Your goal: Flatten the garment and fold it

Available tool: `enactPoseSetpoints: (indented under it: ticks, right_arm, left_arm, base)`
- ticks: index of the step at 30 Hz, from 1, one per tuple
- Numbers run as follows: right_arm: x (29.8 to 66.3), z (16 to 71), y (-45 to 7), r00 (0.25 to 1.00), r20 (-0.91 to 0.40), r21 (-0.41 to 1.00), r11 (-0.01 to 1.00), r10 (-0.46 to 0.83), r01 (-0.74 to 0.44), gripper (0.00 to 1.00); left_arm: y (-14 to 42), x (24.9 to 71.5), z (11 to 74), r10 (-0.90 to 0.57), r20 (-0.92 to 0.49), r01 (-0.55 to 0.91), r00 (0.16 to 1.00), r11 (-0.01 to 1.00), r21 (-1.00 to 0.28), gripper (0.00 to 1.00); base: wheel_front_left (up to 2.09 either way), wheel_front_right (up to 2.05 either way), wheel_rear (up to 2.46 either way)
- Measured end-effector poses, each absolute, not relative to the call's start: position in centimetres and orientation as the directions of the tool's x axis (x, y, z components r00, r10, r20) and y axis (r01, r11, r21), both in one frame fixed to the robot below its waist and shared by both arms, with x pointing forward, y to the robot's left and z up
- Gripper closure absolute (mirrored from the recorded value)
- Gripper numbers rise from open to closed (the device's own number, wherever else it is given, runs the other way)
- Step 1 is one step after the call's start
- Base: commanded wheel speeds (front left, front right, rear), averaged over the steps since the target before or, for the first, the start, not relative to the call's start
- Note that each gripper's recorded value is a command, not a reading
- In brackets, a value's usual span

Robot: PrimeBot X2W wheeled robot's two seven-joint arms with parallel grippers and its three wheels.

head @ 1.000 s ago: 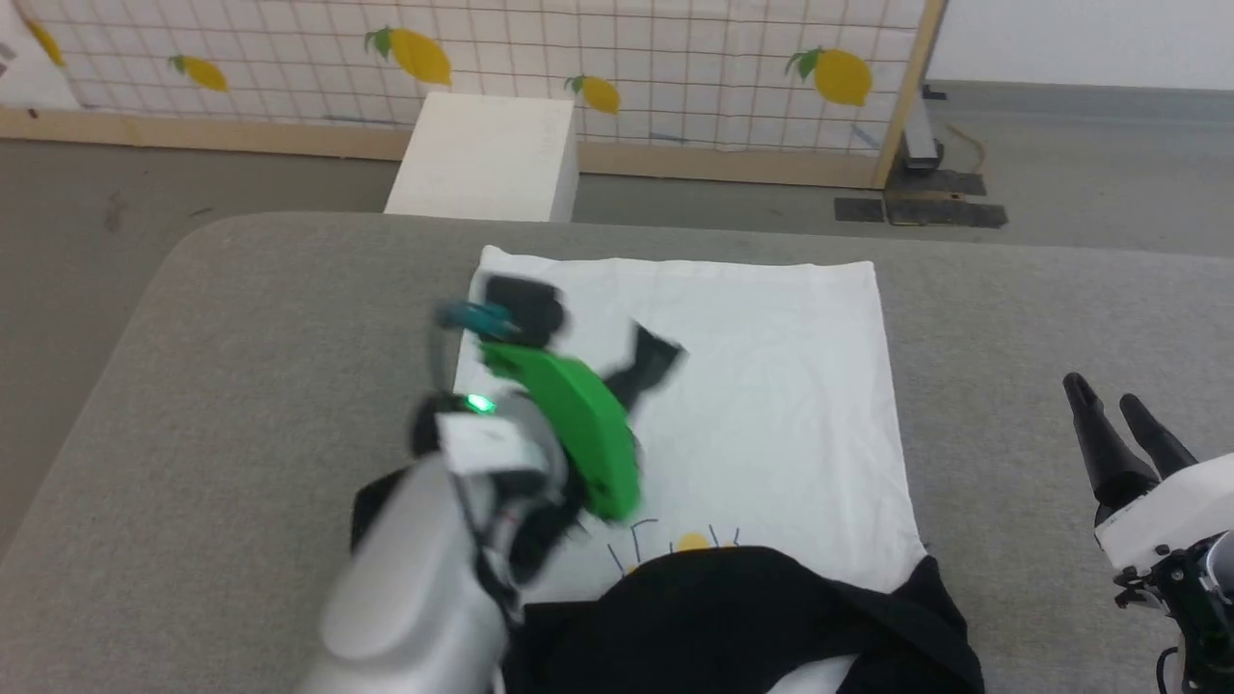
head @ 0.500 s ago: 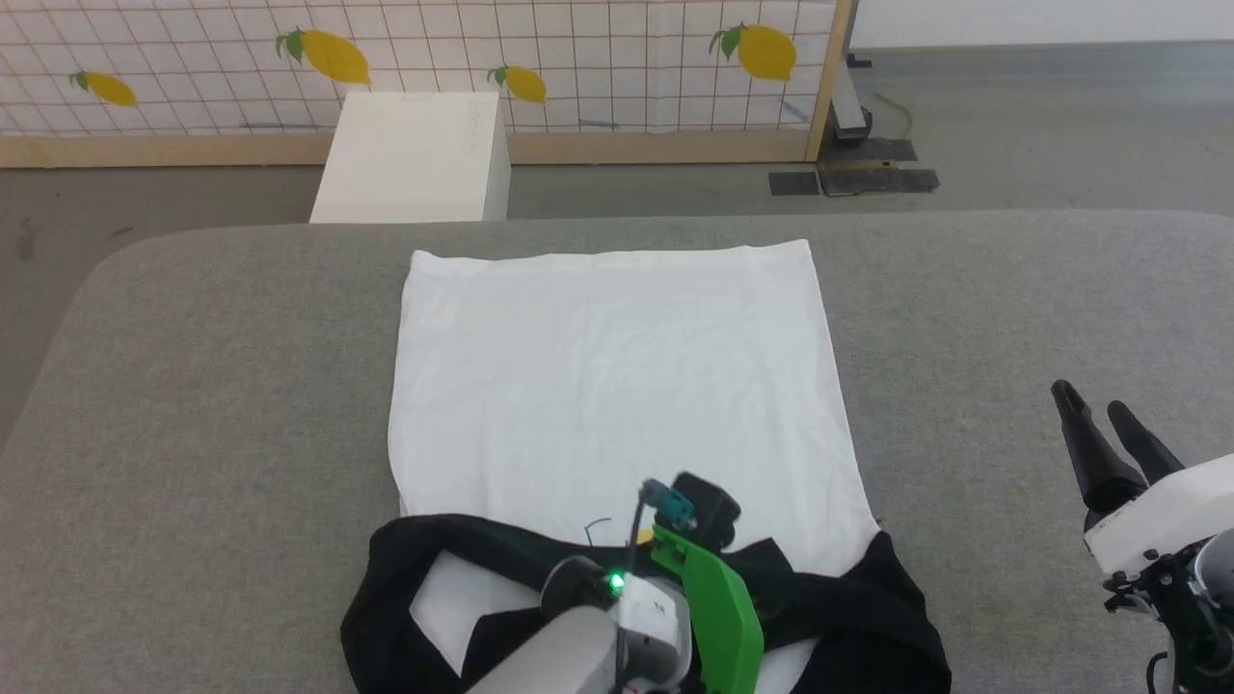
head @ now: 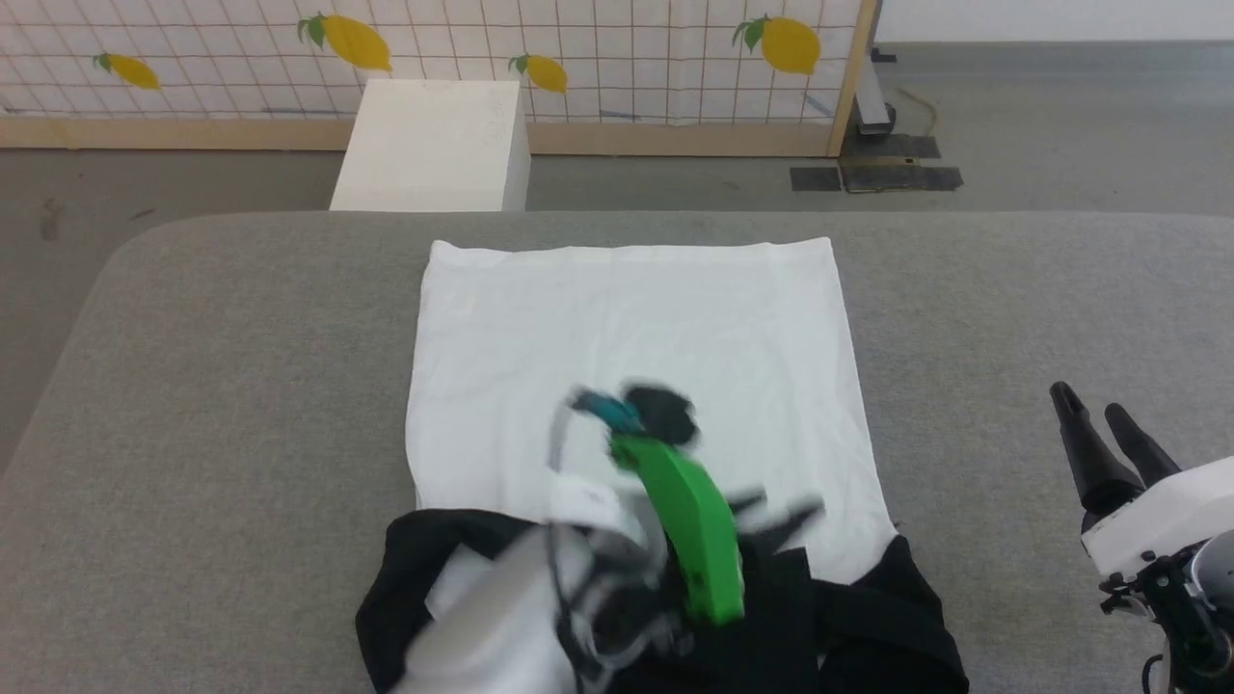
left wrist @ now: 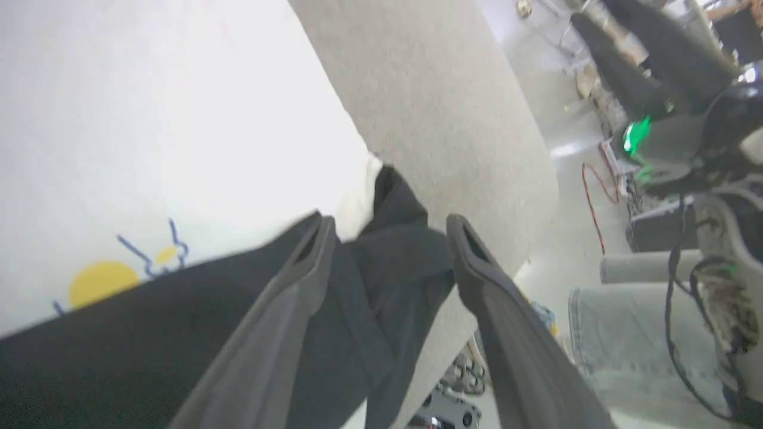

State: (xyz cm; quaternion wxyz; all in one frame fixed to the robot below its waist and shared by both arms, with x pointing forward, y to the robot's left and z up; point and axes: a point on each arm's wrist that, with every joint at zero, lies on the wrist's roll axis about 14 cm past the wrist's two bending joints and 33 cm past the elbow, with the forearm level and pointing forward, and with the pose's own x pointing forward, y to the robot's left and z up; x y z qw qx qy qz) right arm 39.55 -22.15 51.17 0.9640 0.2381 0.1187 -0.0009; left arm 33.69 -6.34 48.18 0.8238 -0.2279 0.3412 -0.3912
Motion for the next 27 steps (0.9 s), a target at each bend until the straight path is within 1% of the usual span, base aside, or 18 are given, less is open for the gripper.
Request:
enactPoseSetpoints:
  ticks: [1, 3, 4, 6, 7, 8, 10, 11, 15, 18, 21, 22, 25, 27]
  right_arm:
    - [39.6, 51.2, -22.0, 0.972, -0.228, 0.459, 0.887, 0.061, 0.052, 0.0]
    - [39.8, 51.3, -21.6, 0.972, -0.226, 0.459, 0.887, 0.071, 0.042, 0.0]
    - [39.8, 51.3, -21.4, 0.972, -0.224, 0.459, 0.888, 0.076, 0.037, 0.0]
    - [40.0, 51.4, -21.0, 0.97, -0.227, 0.459, 0.888, 0.088, 0.027, 0.0]
    - [40.1, 51.4, -20.9, 0.969, -0.227, 0.459, 0.888, 0.092, 0.024, 0.0]
    - [40.1, 51.3, -20.7, 0.969, -0.229, 0.459, 0.888, 0.097, 0.02, 0.0]
    - [40.3, 51.2, -20.5, 0.967, -0.232, 0.458, 0.889, 0.105, 0.013, 0.0]
    - [40.4, 51.1, -20.3, 0.966, -0.235, 0.457, 0.889, 0.108, 0.011, 0.0]
    - [41.0, 51.0, -19.9, 0.964, -0.237, 0.456, 0.89, 0.118, 0.003, 0.0]
    - [41.6, 50.7, -19.8, 0.961, -0.247, 0.449, 0.894, 0.121, 0.003, 0.0]
    - [42.5, 50.3, -19.9, 0.96, -0.258, 0.433, 0.901, 0.112, 0.011, 0.0]
    - [45.1, 50.8, -19.8, 0.959, -0.258, 0.419, 0.908, 0.113, 0.006, 0.0]
    - [47.9, 51.3, -19.5, 0.953, -0.276, 0.404, 0.915, 0.124, -0.003, 0.0]
    - [49.8, 51.5, -19.1, 0.941, -0.314, 0.347, 0.938, 0.125, -0.009, 0.0]
  left_arm:
    - [-5.5, 35.6, 50.2, -0.785, -0.316, 0.471, 0.533, 0.586, -0.66, 0.0]
    - [-3.4, 38.5, 53.1, -0.732, -0.222, 0.467, 0.644, 0.606, -0.644, 0.0]
    - [-1.7, 40.3, 54.8, -0.681, -0.161, 0.45, 0.715, 0.624, -0.639, 0.0]
    - [1.7, 42.8, 56.8, -0.58, -0.077, 0.418, 0.811, 0.666, -0.618, 0.0]
    - [3.9, 44.0, 57.8, -0.507, -0.028, 0.389, 0.862, 0.695, -0.605, 0.0]
    - [6.1, 44.9, 58.4, -0.44, 0.007, 0.358, 0.898, 0.722, -0.592, 0.0]
    - [9.8, 46.0, 58.9, -0.331, 0.048, 0.304, 0.943, 0.79, -0.533, 0.0]
    - [11.8, 46.4, 59.1, -0.273, 0.069, 0.268, 0.96, 0.813, -0.517, 0.0]
    - [17.9, 47.0, 58.4, -0.108, 0.111, 0.142, 0.988, 0.916, -0.374, 0.0]
    - [20.8, 46.5, 56.8, -0.032, 0.11, 0.062, 0.993, 0.958, -0.278, 0.0]
    - [22.8, 46.0, 55.4, 0.034, 0.1, -0.008, 0.994, 0.968, -0.25, 0.0]
    - [24.0, 45.6, 54.5, 0.082, 0.102, -0.053, 0.991, 0.966, -0.252, 0.0]
    - [24.5, 45.8, 54.4, 0.105, 0.12, -0.071, 0.987, 0.963, -0.261, 0.0]
    - [24.5, 46.1, 54.3, 0.112, 0.132, -0.072, 0.985, 0.959, -0.275, 0.0]
  base:
    - [0.0, 0.0, 0.0]
    - [0.0, 0.0, 0.0]
    - [0.0, 0.0, 0.0]
    - [0.0, 0.0, 0.0]
    - [0.0, 0.0, 0.0]
    - [0.0, 0.0, 0.0]
    - [0.0, 0.0, 0.0]
    - [0.0, 0.0, 0.0]
    - [0.0, 0.0, 0.0]
    - [0.0, 0.0, 0.0]
    - [0.0, 0.0, 0.0]
    - [0.0, 0.0, 0.0]
    - [0.0, 0.0, 0.0]
    - [0.0, 0.0, 0.0]
